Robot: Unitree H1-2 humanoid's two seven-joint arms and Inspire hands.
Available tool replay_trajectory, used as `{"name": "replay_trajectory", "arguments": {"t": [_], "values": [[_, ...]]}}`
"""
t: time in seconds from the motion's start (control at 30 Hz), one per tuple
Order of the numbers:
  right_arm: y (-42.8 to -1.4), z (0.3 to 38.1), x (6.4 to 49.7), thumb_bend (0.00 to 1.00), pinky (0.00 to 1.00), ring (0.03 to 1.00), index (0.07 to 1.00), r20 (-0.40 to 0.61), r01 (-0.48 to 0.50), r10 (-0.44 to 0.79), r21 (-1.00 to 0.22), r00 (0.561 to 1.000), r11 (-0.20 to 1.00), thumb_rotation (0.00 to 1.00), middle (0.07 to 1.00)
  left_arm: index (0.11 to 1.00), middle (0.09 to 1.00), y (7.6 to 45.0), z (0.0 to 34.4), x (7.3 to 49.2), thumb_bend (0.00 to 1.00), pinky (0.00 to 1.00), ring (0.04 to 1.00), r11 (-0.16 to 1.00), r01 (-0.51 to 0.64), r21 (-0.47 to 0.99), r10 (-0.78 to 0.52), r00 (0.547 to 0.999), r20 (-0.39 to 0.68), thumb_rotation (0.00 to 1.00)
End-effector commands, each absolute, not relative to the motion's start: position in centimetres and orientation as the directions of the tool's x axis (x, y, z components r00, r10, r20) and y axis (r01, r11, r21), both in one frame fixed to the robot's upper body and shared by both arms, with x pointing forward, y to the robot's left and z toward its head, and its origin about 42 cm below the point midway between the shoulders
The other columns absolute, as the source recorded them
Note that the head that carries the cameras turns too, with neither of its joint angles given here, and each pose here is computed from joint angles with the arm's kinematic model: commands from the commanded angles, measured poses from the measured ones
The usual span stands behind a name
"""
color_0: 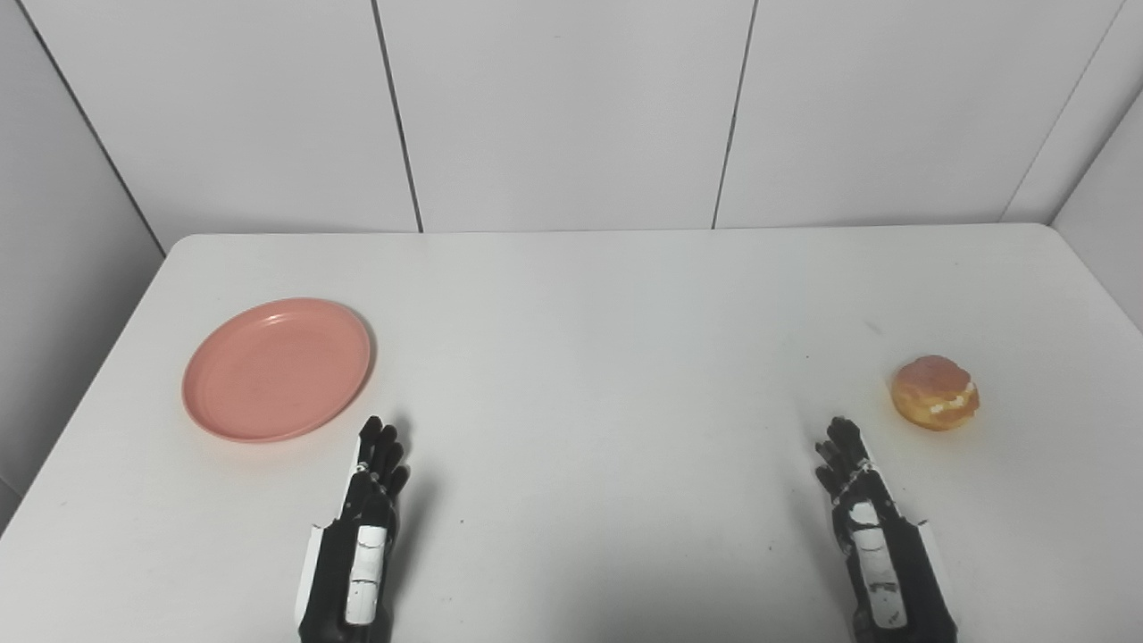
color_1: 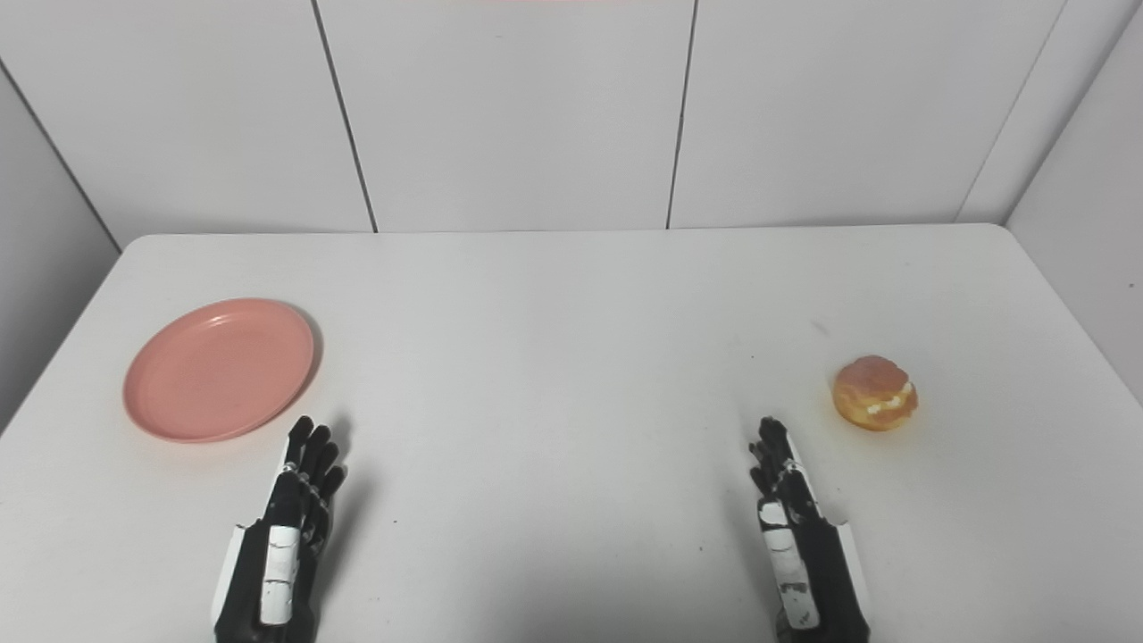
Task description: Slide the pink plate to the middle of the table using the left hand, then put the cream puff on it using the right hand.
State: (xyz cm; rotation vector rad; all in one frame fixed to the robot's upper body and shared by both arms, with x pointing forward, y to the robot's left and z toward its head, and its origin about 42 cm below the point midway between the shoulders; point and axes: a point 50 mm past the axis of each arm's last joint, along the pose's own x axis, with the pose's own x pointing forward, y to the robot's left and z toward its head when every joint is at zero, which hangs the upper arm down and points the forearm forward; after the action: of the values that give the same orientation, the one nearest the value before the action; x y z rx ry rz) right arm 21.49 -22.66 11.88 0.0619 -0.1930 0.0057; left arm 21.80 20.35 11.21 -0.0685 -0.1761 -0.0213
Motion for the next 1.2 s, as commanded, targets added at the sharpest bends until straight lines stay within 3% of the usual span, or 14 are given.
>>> {"name": "replay_trajectory", "arguments": {"t": [0.0,1.17], "values": [[-23.14,12.3,20.75,0.89,1.0,0.981,0.952,0.216,-0.022,0.014,0.035,0.976,0.999,0.9,0.976,1.0,1.0,21.79,10.19,20.41,0.86,1.0,1.0,0.998,0.064,0.009,-0.065,0.991,0.119,0.94],[-23.1,12.4,20.77,0.87,1.0,0.974,0.952,0.203,-0.031,0.024,0.031,0.979,0.999,0.91,0.975,1.0,0.99,21.8,10.14,20.41,0.88,1.0,1.0,0.997,0.073,0.019,-0.075,0.991,0.108,0.94]]}}
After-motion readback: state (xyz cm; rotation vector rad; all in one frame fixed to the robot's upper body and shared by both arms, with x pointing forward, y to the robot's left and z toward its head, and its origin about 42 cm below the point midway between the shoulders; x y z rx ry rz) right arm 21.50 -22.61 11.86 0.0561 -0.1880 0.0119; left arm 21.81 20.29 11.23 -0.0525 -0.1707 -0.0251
